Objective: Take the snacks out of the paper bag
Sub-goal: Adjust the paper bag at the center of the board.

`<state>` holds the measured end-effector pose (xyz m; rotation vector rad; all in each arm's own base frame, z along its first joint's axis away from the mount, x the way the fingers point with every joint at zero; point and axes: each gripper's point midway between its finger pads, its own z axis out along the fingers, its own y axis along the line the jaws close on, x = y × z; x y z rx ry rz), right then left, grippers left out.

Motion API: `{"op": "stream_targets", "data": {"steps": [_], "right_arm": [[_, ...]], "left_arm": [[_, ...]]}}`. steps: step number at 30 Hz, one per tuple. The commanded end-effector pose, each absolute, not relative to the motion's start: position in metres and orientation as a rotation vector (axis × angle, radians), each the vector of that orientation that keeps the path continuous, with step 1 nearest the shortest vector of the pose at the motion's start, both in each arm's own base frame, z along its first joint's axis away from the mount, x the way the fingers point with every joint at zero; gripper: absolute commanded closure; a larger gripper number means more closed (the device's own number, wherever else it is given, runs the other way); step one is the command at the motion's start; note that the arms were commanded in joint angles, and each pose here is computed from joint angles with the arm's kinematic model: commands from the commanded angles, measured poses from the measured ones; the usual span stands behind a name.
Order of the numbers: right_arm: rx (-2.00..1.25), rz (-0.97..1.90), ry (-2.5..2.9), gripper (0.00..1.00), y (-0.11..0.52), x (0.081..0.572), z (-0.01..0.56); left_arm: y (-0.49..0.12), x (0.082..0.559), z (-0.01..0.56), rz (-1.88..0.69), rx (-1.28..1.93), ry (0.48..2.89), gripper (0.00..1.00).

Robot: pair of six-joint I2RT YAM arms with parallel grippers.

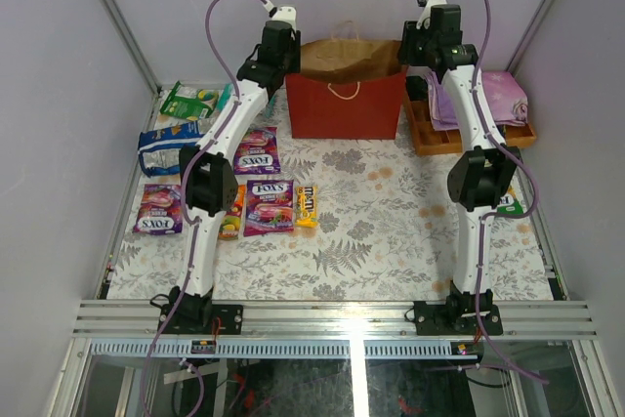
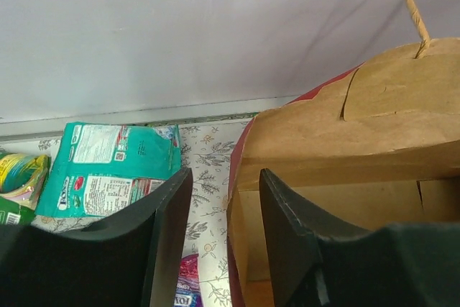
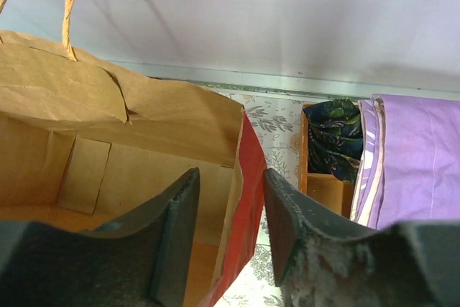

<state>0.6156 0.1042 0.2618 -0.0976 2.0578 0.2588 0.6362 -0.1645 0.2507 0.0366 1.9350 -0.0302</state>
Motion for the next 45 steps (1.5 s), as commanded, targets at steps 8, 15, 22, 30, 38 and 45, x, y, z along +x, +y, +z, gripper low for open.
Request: {"op": "stream_targets", "data": {"steps": [8,15,22,30,38,45], "right_arm": [[-0.108,0.183,1.991,0.79,0.110,0.622,0.281],[-0.074,0.134,1.994,0.87,0.103,0.618,0.284],[-0.050,0.142,1.995,0.90,0.103,0.615,0.285],[-0.096,0.249,1.973,0.90,0.129,0.619,0.285],[-0.115,0.321,1.948,0.90,0.143,0.627,0.286],[-0.111,0.312,1.924,0.90,0.142,0.631,0.291]], "left_arm": [[-0.156,0.638,0.279,0.023,-0.030,1.836,0.81],[-0.145,0.636,0.285,0.064,-0.103,1.817,0.96],[-0.142,0.632,0.300,0.039,-0.150,1.772,1.00],[-0.177,0.640,0.301,-0.164,-0.078,1.751,0.99],[-0.199,0.650,0.288,-0.284,-0.071,1.767,0.99],[-0.200,0.653,0.298,-0.289,-0.077,1.740,0.98]]}}
